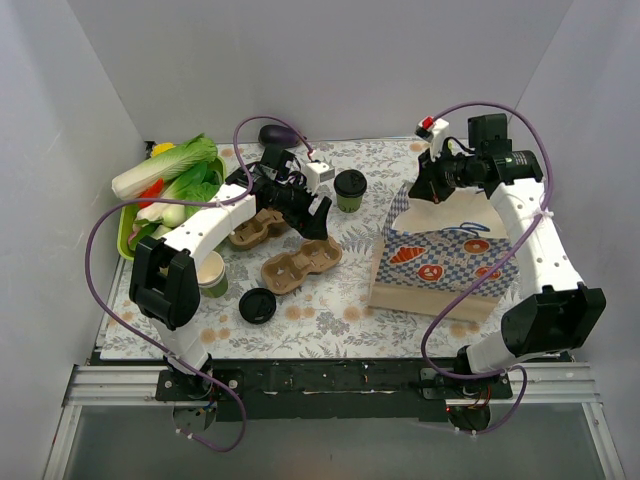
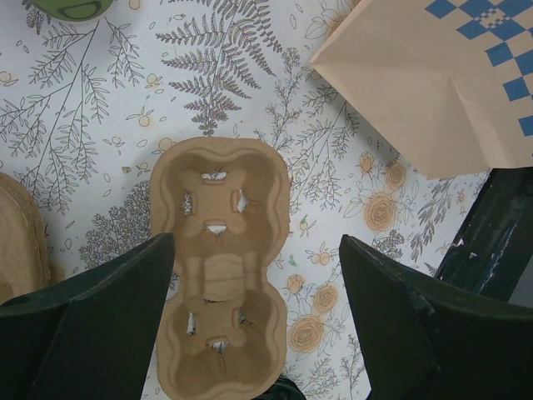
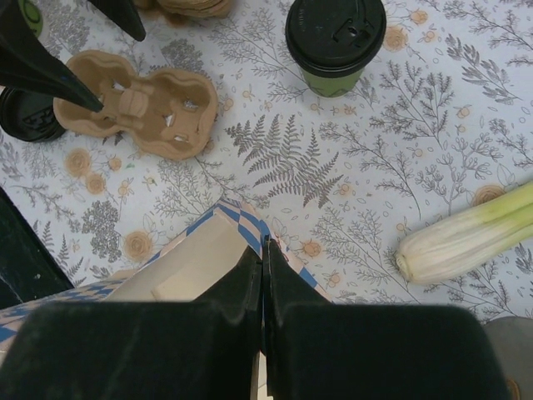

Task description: Pack the takeout coffee

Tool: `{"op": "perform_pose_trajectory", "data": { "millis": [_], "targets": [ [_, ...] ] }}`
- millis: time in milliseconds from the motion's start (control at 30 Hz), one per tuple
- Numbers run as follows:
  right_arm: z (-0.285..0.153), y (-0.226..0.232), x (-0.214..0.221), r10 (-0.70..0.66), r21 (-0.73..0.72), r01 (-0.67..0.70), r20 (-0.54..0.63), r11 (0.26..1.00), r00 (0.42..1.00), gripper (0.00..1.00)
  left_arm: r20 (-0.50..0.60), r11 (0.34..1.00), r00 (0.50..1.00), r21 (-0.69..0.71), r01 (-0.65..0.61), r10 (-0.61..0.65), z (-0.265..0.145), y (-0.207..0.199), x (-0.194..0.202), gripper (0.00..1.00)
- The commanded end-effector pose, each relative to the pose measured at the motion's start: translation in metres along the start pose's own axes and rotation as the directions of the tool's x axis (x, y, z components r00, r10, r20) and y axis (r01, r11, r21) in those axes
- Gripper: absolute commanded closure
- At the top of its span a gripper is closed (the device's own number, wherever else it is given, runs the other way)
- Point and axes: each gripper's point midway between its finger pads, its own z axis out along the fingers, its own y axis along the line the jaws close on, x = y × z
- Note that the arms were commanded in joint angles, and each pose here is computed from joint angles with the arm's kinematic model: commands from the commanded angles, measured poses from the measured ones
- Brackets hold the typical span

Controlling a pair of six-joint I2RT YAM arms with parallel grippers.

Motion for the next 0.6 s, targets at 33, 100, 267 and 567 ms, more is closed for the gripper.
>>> {"op": "perform_pose_trajectory", "data": {
  "millis": [33, 100, 267, 567],
  "targets": [
    [-0.014, -0.007, -0.034, -0.031, 0.072, 0.025, 0.082, 0.997, 0.996, 0.71, 0.049, 1.0, 0.998, -0.014, -0.028, 0.028, -0.016, -0.004, -0.015, 0.19],
    [-0.027, 0.0, -0.06, -0.064, 0.06, 0.055, 0.156, 0.997, 0.986, 0.53, 0.045, 1.0, 0.999, -0.014, -0.028, 0.028, -0.015, -0.003, -0.013, 0.18],
    [-0.067, 0.013, -0.1, -0.099, 0.069, 0.082, 0.288, 0.994, 0.952, 0.3, 0.025, 0.999, 0.999, 0.012, -0.036, 0.036, -0.015, -0.006, -0.009, 0.16],
    [-0.125, -0.026, -0.023, -0.119, 0.315, 0.088, 0.081, 0.945, 0.99, 0.2, 0.01, 0.999, 0.999, 0.032, -0.037, 0.037, -0.015, -0.008, -0.004, 0.16]
  ]
}}
